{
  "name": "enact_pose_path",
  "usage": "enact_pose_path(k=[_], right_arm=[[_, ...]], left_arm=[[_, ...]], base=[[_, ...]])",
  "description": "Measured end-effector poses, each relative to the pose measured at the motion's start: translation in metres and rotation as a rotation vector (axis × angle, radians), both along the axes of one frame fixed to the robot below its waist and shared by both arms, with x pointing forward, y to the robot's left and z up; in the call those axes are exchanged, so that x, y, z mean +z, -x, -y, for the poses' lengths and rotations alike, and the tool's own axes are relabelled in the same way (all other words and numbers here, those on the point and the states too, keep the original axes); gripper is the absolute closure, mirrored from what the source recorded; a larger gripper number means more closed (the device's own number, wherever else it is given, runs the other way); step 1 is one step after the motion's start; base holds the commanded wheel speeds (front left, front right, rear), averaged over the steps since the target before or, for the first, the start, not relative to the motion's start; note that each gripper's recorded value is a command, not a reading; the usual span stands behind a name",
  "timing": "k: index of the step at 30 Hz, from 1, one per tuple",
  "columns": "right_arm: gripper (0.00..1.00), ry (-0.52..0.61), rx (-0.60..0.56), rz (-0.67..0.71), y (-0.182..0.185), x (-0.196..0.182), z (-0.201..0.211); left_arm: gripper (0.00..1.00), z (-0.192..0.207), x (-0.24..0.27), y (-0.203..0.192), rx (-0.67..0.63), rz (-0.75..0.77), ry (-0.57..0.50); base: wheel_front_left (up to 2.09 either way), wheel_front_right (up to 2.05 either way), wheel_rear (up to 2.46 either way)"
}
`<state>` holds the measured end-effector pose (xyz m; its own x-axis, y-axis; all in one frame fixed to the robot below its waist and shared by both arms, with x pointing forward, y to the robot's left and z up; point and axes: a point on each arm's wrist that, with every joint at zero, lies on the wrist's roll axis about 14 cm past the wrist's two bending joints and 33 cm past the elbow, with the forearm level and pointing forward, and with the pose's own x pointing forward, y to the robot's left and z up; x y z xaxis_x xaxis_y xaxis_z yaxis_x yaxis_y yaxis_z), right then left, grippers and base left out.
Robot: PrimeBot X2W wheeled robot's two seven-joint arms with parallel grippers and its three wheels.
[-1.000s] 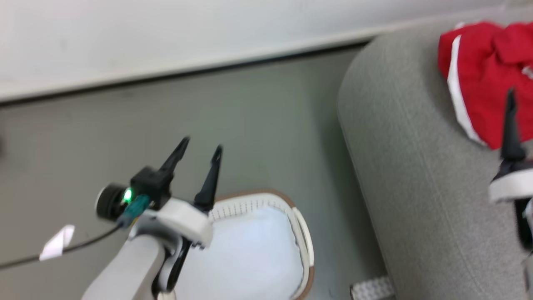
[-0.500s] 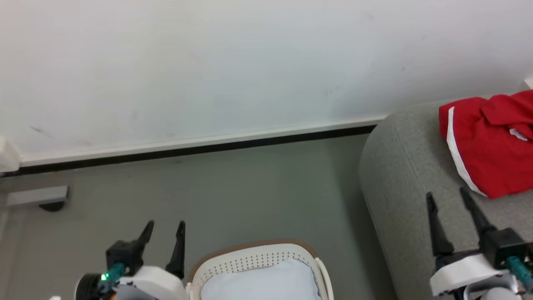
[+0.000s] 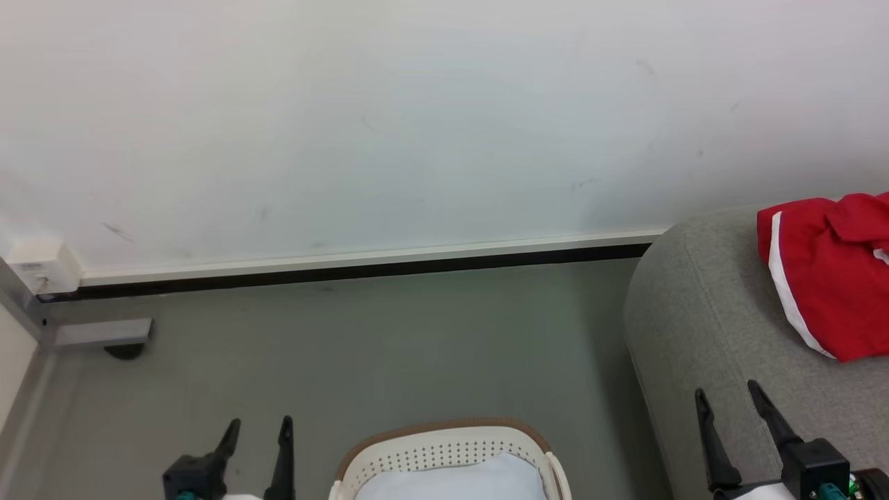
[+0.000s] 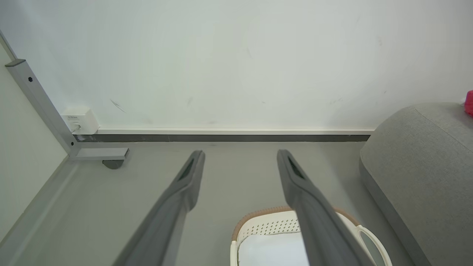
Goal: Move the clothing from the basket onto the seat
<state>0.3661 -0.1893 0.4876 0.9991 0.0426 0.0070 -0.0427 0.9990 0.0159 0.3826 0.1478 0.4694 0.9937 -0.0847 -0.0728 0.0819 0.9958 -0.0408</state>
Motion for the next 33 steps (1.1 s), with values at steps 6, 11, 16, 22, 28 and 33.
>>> enact_pose_path(k=[6,11,16,22,28,33], right_arm=[[0.00,-0.030,0.003,-0.019,0.004,-0.007,-0.003],[0.00,-0.036,0.010,-0.025,0.005,-0.009,-0.006],[0.00,-0.041,0.020,-0.031,0.005,-0.010,-0.010],[1.00,-0.051,0.026,-0.069,0.009,-0.022,-0.014],[1.00,-0.125,-0.005,-0.135,0.015,-0.039,-0.010],[1.00,-0.227,-0.036,-0.138,0.014,-0.037,-0.006]], left_arm=[[0.00,-0.002,0.005,0.006,0.013,0.024,0.002],[0.00,-0.004,0.010,0.009,0.028,0.045,0.006],[0.00,-0.005,0.014,0.014,0.035,0.064,0.007],[1.00,-0.003,0.005,0.021,0.038,0.038,0.021],[1.00,-0.006,-0.012,0.026,0.061,-0.037,0.082],[1.00,-0.011,-0.014,0.025,0.094,-0.069,0.182]], base=[[0.00,0.00,0.00],[0.00,0.00,0.00],[0.00,0.00,0.00],[0.00,0.00,0.00],[0.00,0.00,0.00],[0.00,0.00,0.00]])
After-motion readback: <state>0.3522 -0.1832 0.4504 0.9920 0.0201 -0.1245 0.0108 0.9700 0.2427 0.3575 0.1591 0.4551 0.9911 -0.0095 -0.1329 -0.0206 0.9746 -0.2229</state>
